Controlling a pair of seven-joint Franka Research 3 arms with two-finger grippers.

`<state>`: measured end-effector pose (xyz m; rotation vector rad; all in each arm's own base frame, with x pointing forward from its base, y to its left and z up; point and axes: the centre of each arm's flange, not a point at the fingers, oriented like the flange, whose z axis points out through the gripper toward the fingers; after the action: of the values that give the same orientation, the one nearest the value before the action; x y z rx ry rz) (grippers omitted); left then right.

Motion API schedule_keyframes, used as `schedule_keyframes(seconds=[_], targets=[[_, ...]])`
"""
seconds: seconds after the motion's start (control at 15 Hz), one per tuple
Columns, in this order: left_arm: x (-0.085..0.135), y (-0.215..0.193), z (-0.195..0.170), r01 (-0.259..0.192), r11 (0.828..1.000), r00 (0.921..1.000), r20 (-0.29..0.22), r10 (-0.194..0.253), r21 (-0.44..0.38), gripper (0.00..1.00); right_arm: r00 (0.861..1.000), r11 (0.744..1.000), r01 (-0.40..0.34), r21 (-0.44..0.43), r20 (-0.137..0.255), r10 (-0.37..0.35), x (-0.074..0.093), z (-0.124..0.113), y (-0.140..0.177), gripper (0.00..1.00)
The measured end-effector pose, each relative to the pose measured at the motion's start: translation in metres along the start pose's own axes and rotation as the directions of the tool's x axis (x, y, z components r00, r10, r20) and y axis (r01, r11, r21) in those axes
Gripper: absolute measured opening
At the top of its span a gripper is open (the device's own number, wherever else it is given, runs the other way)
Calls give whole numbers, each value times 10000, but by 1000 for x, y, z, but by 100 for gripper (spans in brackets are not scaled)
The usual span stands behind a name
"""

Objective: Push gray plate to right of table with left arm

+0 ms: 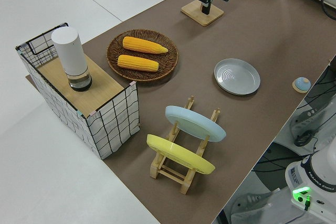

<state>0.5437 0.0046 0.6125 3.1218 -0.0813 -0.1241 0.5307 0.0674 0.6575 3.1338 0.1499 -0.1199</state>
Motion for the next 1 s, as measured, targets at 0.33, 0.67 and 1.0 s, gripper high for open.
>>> schedule_keyframes(seconds=[0.33,0.67,1.0], targets=[[-3,0,14,61,10000,9980,636,-58,-55,100,10000,10000,0,0,0,0,0,0,0,99],[-2,2,56,189,9995,9945,1032,-160,-272,100,10000,10000,0,0,0,0,0,0,0,99],[-19,5,110,517,9979,9982,310,-505,-392,100,10000,10000,0,0,0,0,0,0,0,99]])
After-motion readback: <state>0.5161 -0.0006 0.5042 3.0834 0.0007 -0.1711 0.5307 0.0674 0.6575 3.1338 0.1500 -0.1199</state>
